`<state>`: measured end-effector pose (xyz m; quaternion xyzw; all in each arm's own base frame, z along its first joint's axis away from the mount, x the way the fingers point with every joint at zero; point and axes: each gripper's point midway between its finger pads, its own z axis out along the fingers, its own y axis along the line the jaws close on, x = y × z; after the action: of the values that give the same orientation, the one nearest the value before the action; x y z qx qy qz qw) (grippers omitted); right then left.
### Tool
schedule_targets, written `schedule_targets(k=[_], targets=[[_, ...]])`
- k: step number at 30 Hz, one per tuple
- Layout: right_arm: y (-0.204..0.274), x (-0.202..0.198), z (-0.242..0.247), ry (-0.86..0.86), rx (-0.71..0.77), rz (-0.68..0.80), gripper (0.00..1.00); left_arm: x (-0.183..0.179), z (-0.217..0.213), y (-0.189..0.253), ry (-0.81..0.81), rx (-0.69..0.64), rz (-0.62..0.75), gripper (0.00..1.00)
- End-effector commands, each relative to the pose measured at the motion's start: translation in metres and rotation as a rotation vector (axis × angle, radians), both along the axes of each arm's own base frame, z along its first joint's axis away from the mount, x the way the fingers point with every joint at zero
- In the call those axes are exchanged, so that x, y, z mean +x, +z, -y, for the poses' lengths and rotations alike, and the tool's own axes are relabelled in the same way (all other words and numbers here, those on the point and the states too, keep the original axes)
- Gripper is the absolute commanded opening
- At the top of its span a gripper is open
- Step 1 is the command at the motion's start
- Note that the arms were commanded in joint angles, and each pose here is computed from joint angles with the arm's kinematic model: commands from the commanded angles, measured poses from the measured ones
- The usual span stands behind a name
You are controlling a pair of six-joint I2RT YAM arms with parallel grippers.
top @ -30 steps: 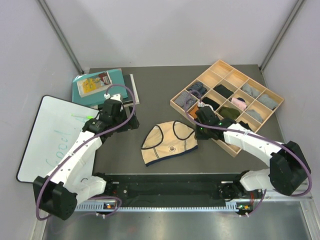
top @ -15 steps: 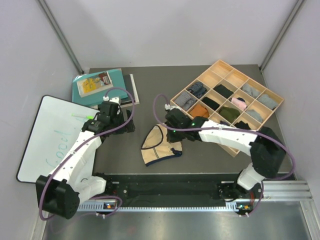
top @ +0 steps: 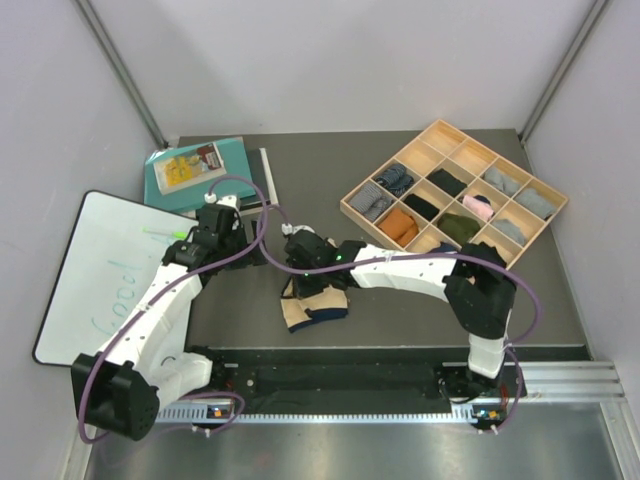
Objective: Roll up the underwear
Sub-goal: Fold the underwear at the center of the board.
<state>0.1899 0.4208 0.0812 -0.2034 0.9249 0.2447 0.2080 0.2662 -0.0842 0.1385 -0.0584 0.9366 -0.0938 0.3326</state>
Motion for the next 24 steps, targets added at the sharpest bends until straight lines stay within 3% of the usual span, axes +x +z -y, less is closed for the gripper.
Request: schedule_targets(k=[1, 24], targets=[[0.022, -0.005, -0.031, 0.037, 0.087, 0.006, 0.00, 0.006, 0.000, 0.009, -0.009, -0.007, 0.051, 0.99], [0.003, -0.025, -0.058, 0.096, 0.087, -0.050, 0.00, 0.005, 0.001, 0.007, -0.016, -0.014, 0.041, 0.99]])
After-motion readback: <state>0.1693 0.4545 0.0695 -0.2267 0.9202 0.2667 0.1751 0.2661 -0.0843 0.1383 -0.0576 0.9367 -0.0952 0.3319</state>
